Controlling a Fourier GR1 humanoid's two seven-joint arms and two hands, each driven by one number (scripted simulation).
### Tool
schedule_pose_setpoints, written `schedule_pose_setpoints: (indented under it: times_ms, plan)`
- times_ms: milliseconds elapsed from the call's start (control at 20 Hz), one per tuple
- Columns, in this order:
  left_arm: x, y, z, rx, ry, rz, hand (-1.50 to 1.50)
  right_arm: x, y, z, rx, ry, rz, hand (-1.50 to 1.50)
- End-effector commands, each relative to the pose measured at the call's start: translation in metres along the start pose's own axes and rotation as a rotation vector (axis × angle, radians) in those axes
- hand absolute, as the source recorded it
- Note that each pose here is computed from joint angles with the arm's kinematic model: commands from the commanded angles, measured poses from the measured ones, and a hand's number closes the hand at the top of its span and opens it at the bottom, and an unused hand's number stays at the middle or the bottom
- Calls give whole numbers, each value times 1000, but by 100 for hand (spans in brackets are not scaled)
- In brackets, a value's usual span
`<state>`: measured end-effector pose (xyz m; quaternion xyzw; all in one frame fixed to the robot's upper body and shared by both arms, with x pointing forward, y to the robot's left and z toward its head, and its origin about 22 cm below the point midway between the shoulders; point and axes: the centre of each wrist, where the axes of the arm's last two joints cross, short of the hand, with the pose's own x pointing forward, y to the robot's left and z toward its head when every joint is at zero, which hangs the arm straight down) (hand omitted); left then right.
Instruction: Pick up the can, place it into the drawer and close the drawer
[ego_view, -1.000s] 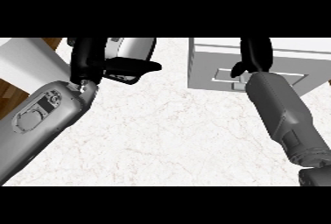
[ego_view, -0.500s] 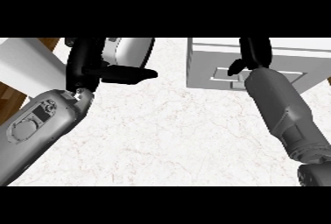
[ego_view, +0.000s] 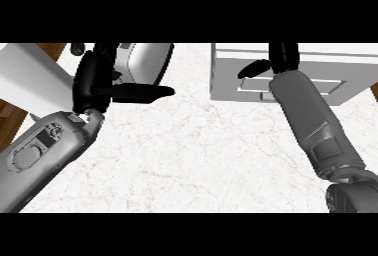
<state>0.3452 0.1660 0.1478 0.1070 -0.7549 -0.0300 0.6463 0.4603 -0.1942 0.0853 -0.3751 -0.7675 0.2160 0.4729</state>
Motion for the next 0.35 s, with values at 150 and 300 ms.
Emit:
schedule_pose_setpoints:
  times_ms: [150, 300]
  plan:
    - [-2, 11, -3, 30, 12, 0, -150, 38, 5, -18, -95, 79, -358, -150]
    - [6, 9, -3, 36, 17, 6, -150, 33, -13, -30, -94, 79, -369, -150]
